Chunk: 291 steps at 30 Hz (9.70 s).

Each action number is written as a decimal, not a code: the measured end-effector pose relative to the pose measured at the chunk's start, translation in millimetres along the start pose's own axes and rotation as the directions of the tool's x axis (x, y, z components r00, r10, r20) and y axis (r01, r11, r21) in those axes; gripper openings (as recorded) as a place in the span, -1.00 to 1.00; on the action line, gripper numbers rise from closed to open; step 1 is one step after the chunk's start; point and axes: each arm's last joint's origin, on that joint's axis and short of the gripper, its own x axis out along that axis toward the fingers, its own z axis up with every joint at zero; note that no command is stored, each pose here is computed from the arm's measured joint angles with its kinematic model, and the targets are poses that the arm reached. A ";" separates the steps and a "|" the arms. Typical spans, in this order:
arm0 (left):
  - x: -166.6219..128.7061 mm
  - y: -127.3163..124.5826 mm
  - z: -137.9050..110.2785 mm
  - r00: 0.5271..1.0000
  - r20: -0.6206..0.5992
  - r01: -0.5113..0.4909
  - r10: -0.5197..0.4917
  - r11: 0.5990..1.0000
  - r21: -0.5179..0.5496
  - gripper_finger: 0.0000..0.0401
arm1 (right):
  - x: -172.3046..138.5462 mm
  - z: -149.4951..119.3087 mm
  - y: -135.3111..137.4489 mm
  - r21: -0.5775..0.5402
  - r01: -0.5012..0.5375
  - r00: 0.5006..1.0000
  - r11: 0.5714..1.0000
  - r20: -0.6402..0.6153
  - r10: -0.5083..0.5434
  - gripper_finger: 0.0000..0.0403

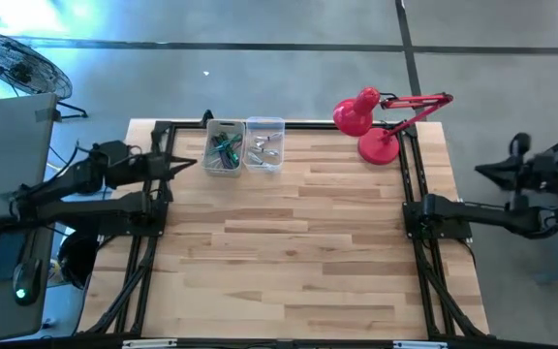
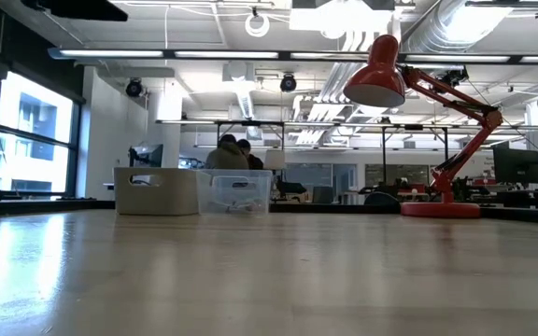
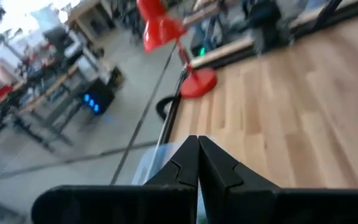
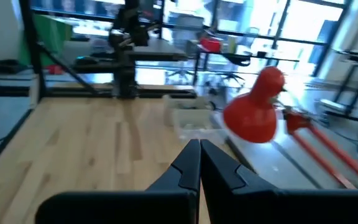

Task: Pick & Place USB Port
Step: Return to Home Position

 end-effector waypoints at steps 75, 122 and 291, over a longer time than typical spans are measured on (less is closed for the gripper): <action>53.1 -97.4 -116.2 0.976 0.216 0.040 0.011 0.972 -0.231 -1.00 | 257.2 -193.3 40.2 -0.008 -0.096 0.992 0.995 0.087 0.096 -1.00; 53.6 -100.8 -118.7 0.976 0.210 0.109 -0.060 0.967 -0.229 -1.00 | 253.9 -183.7 59.7 -0.058 -0.372 0.922 0.926 0.092 0.376 -1.00; 38.5 -92.5 -116.6 0.966 0.260 0.061 -0.005 0.976 -0.207 -0.99 | 247.6 -182.9 56.5 -0.023 -0.318 0.921 0.948 0.230 0.314 -0.99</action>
